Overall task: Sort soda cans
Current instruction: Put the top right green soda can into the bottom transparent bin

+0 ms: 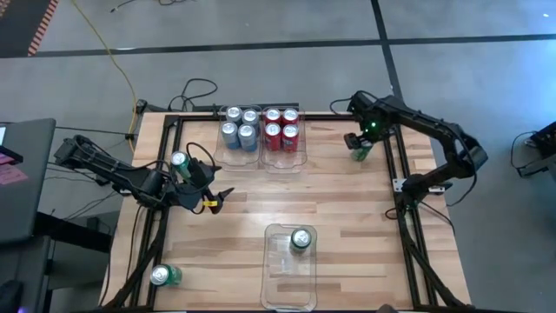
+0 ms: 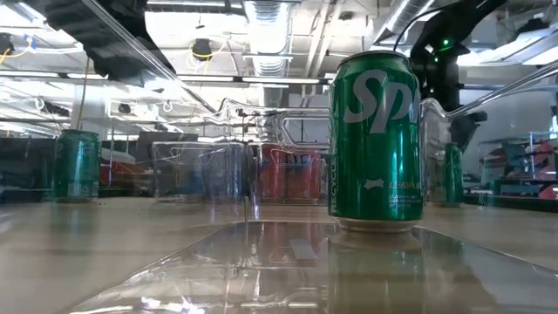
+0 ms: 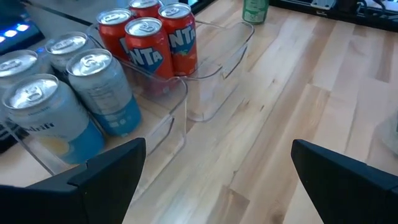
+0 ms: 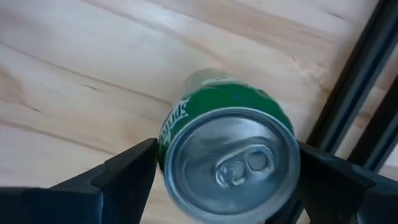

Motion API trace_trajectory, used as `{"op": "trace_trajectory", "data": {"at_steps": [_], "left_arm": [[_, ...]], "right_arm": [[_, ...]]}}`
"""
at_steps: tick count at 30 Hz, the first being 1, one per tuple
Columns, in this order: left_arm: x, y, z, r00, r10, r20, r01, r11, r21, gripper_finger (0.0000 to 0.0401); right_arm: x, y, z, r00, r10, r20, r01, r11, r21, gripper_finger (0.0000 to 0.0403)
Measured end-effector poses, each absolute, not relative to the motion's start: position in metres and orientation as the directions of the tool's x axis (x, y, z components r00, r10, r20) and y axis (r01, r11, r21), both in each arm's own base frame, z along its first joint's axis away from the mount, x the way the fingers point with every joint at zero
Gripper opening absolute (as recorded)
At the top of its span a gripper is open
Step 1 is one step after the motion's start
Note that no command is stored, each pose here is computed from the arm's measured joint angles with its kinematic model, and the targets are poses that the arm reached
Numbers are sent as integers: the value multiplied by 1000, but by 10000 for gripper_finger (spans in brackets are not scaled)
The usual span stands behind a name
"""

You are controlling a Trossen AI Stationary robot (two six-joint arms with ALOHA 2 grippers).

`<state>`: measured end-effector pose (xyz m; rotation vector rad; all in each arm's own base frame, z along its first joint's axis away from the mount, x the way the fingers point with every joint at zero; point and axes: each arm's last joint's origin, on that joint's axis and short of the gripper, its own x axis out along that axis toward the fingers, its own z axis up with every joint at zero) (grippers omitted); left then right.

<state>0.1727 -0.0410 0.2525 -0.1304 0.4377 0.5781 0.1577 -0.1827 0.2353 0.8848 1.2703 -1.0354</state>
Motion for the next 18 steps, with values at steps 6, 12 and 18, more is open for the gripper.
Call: {"op": "trace_trajectory", "data": {"at_steps": [6, 12, 18], "left_arm": [[173, -38, 253, 737, 523, -428, -570, 821, 21, 398], [174, -35, 253, 727, 537, -428, -585, 811, 24, 398], [174, -35, 253, 727, 536, -428, -585, 811, 22, 398]], "right_arm": [[157, -180, 221, 1, -111, -994, 947, 320, -35, 356], [160, -175, 218, -9, -119, -993, 938, 343, -49, 306], [178, -155, 222, -10, -127, -992, 901, 428, -64, 296]]}}
